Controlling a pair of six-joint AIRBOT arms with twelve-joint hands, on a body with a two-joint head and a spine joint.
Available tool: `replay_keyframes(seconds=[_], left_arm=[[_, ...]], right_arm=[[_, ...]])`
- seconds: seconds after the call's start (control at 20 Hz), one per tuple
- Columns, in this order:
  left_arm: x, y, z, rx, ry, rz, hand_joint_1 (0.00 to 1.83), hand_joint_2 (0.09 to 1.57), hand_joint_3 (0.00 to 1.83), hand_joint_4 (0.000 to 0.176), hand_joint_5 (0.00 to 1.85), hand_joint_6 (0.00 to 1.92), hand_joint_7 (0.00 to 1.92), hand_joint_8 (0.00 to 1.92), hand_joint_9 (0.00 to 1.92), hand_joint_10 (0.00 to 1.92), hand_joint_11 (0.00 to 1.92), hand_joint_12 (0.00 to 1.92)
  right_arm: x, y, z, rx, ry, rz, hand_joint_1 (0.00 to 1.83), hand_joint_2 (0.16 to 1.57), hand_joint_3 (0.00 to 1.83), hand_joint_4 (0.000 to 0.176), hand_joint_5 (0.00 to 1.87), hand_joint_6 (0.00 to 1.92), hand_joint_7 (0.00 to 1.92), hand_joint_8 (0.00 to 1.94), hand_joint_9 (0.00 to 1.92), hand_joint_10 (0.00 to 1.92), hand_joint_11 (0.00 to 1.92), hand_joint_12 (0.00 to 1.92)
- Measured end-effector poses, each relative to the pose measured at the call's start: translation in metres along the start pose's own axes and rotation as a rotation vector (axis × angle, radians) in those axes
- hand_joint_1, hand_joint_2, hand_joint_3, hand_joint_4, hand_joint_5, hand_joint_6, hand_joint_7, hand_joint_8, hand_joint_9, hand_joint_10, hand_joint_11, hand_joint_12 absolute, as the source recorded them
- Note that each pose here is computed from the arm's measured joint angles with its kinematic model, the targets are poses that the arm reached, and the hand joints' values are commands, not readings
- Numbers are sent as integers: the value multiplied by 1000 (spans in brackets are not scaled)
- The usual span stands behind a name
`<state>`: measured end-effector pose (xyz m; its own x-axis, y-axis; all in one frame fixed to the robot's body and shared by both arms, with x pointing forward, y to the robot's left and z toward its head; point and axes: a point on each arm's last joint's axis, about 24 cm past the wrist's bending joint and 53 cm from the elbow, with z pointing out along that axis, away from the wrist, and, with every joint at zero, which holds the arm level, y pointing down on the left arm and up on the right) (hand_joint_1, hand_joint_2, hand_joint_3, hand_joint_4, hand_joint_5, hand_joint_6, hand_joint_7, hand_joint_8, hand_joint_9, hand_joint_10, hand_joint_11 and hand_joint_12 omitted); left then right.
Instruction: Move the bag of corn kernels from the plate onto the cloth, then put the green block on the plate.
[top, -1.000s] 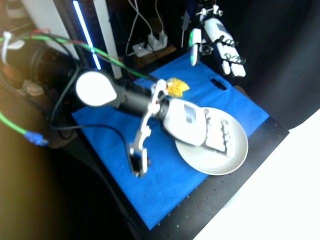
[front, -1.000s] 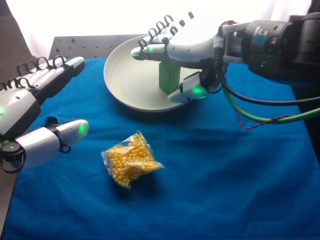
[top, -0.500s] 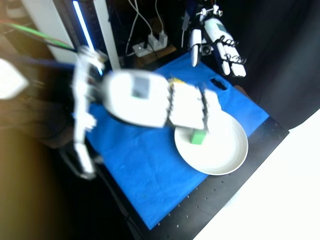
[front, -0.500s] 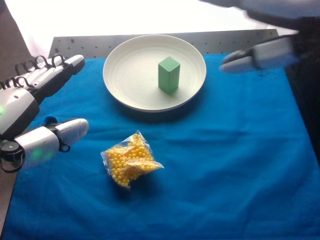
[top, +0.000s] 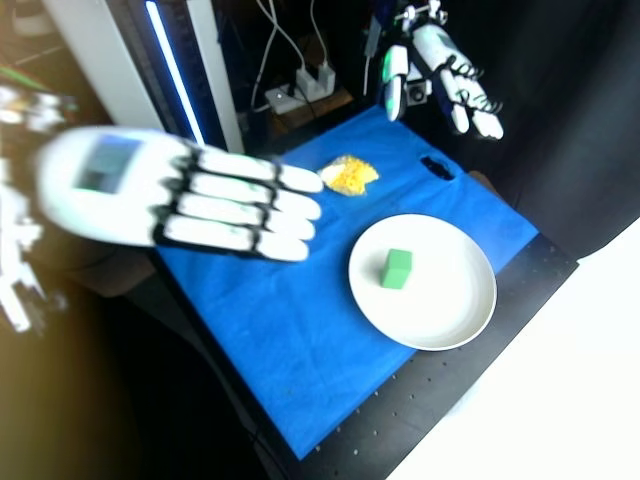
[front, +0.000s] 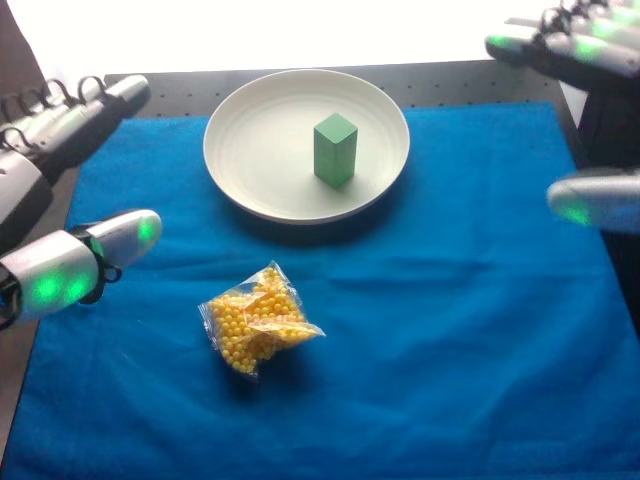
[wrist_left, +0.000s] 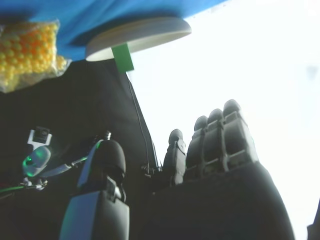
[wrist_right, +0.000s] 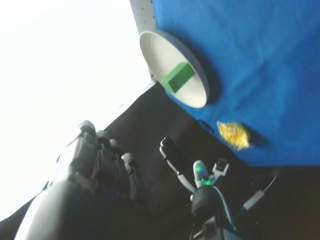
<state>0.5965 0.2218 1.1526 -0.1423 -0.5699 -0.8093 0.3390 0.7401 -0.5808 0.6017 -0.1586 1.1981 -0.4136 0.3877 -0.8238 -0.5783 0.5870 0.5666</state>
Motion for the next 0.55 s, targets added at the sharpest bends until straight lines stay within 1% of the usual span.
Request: replay_keyframes(seconds=[0.05, 0.1, 0.15, 0.2, 0.25, 0.3, 0.35, 0.4, 0.45, 0.5, 0.55], left_arm=[[-6, -3, 0, 14, -16, 10, 268, 1304, 11, 175, 5, 0, 0, 0, 0, 0, 0, 0], [-11, -5, 0, 21, -24, 18, 290, 1295, 4, 176, 0, 0, 0, 0, 0, 0, 0, 0], [-17, -8, -1, 34, -40, 25, 334, 1280, 0, 176, 0, 0, 0, 0, 0, 0, 0, 0], [-20, -10, -2, 38, -50, 25, 389, 1277, 0, 169, 0, 0, 0, 0, 0, 0, 0, 0], [-23, -13, -2, 50, -58, 27, 426, 1275, 0, 160, 0, 0, 0, 0, 0, 0, 0, 0], [-22, -16, -2, 60, -55, 30, 435, 1276, 0, 143, 0, 0, 0, 0, 0, 0, 0, 0], [-22, -17, -3, 64, -53, 34, 423, 1282, 0, 155, 0, 0, 0, 0, 0, 0, 0, 0], [-24, -18, -3, 67, -55, 37, 387, 1266, 0, 172, 0, 0, 0, 0, 0, 0, 0, 0], [-30, -19, -3, 70, -64, 47, 439, 1267, 0, 174, 0, 0, 0, 0, 0, 0, 0, 0], [-37, -21, -4, 75, -86, 54, 420, 1273, 0, 158, 0, 0, 0, 0, 0, 0, 0, 0], [-48, -24, -5, 91, -119, 69, 479, 1307, 11, 148, 0, 0, 0, 0, 0, 0, 0, 0]], right_arm=[[1, 0, -6, -1, -15, 9, 259, 1245, 16, 115, 0, 0, 0, 0, 0, 0, 0, 0], [-2, -1, -12, 7, -41, 14, 250, 1232, 9, 107, 0, 0, 0, 0, 0, 0, 0, 0], [-10, 1, -20, 14, -77, -2, 294, 1239, 10, 82, 0, 0, 0, 0, 0, 0, 0, 0], [-16, 3, -24, 9, -101, -10, 296, 1229, 4, 86, 0, 0, 0, 0, 0, 0, 0, 0], [-26, 6, -28, -5, -141, -7, 300, 1236, 7, 69, 0, 0, 0, 0, 0, 0, 0, 0], [-32, 8, -29, -15, -167, -2, 278, 1237, 7, 68, 0, 0, 0, 0, 0, 0, 0, 0], [-34, 10, -30, -23, -176, -2, 277, 1242, 9, 65, 0, 0, 0, 0, 0, 0, 0, 0], [-35, 12, -32, -29, -183, -1, 348, 1228, 1, 86, 0, 0, 0, 0, 0, 0, 0, 0], [-38, 16, -33, -47, -194, -3, 397, 1222, 0, 85, 0, 0, 0, 0, 0, 0, 0, 0], [-42, 19, -34, -59, -208, -8, 417, 1221, 0, 89, 0, 0, 0, 0, 0, 0, 0, 0], [-50, 23, -38, -71, -237, -22, 426, 1240, 6, 64, 0, 0, 0, 0, 0, 0, 0, 0]])
